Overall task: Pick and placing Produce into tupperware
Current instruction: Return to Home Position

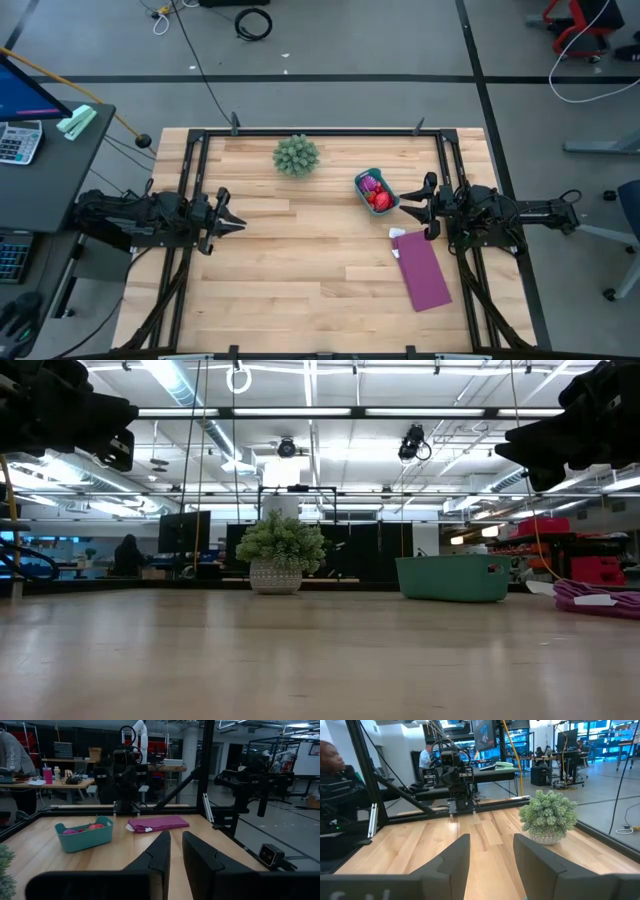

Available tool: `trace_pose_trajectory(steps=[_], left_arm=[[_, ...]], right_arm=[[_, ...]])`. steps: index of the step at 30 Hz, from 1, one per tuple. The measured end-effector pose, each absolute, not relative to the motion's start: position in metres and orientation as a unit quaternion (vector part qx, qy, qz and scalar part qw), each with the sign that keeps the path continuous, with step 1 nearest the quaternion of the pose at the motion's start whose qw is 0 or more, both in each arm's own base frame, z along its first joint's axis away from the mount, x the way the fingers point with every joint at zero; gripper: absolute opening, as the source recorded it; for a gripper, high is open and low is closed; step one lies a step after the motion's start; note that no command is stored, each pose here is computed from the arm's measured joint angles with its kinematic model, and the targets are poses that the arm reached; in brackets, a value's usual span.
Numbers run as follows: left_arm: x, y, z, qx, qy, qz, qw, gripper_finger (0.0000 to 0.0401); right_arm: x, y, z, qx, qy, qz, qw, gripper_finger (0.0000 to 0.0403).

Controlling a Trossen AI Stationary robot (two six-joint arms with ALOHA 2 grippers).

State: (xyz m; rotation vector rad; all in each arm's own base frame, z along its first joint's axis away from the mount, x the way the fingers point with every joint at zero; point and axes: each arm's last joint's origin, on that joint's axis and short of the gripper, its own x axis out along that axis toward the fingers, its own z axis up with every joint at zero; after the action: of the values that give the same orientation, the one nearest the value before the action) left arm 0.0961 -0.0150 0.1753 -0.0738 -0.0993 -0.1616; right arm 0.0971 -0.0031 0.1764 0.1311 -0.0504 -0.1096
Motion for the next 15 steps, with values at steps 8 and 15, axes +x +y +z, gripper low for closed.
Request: trace_pose_trajectory(steps=[8, 15], left_arm=[[0.0961, -0.015, 0.1753, -0.037, -0.05, -0.081, 0.995, 0.0063], [0.0961, -0.0151, 0.1753, -0.037, -0.05, -0.081, 0.995, 0.0055]], right_arm=[[0.0971, -0.0031, 0.1764, 0.065, -0.025, -0.055, 0.996, 0.016], [0.0971, -0.0031, 0.1764, 0.065, -0.025, -0.055, 0.996, 0.016]])
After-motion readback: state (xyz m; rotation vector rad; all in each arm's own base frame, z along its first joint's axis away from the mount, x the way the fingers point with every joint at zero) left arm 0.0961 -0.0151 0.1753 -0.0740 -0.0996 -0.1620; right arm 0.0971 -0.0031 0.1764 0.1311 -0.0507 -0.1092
